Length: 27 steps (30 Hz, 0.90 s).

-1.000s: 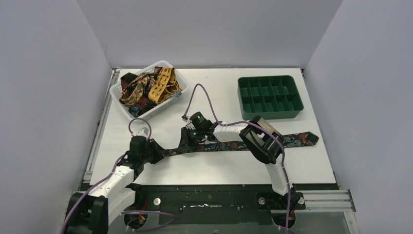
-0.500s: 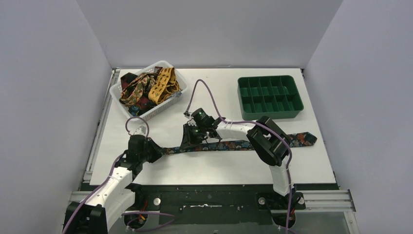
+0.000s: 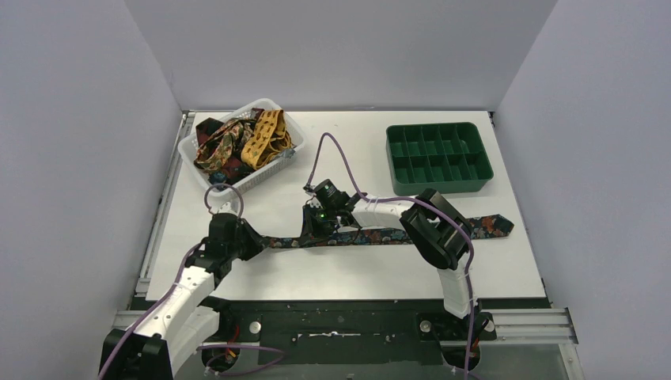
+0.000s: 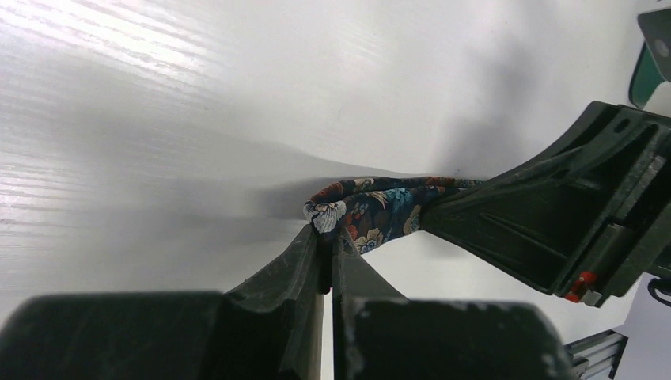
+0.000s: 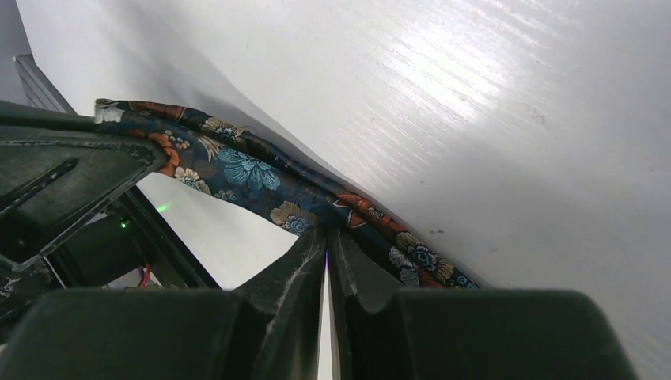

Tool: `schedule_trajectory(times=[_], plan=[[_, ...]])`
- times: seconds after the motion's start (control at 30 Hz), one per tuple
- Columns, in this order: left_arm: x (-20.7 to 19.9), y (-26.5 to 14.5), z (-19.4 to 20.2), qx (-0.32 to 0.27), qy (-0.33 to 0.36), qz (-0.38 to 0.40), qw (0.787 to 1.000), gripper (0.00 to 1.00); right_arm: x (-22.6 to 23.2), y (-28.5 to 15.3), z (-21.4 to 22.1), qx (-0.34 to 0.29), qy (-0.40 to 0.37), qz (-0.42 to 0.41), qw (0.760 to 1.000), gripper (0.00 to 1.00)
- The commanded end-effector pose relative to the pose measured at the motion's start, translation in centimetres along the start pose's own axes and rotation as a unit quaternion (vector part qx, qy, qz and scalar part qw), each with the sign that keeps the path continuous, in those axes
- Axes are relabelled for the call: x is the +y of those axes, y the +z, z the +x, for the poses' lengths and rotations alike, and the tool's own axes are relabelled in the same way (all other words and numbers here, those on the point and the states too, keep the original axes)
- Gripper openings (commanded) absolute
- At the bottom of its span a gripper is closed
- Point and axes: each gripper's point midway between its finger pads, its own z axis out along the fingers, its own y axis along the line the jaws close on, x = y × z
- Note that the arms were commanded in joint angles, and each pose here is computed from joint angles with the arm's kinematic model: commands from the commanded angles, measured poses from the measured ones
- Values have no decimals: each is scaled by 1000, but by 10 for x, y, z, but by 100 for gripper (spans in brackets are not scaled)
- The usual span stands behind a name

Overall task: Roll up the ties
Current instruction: Roll the tie at the center of the board.

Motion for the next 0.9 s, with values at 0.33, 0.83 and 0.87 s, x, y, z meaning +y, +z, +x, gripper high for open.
schedule_trajectory(times=[0.33, 0.83, 0.87], plan=[[-64, -12, -19, -23, 98, 25, 995, 0, -13, 7, 3, 0, 20, 12, 1000, 9], [-124, 3, 22, 26, 133, 100, 986, 0, 16, -14, -20, -36, 27, -61, 997, 9], [-122, 4, 22, 22, 133, 94, 986, 0, 20, -19, -25, -47, 29, -72, 996, 10]])
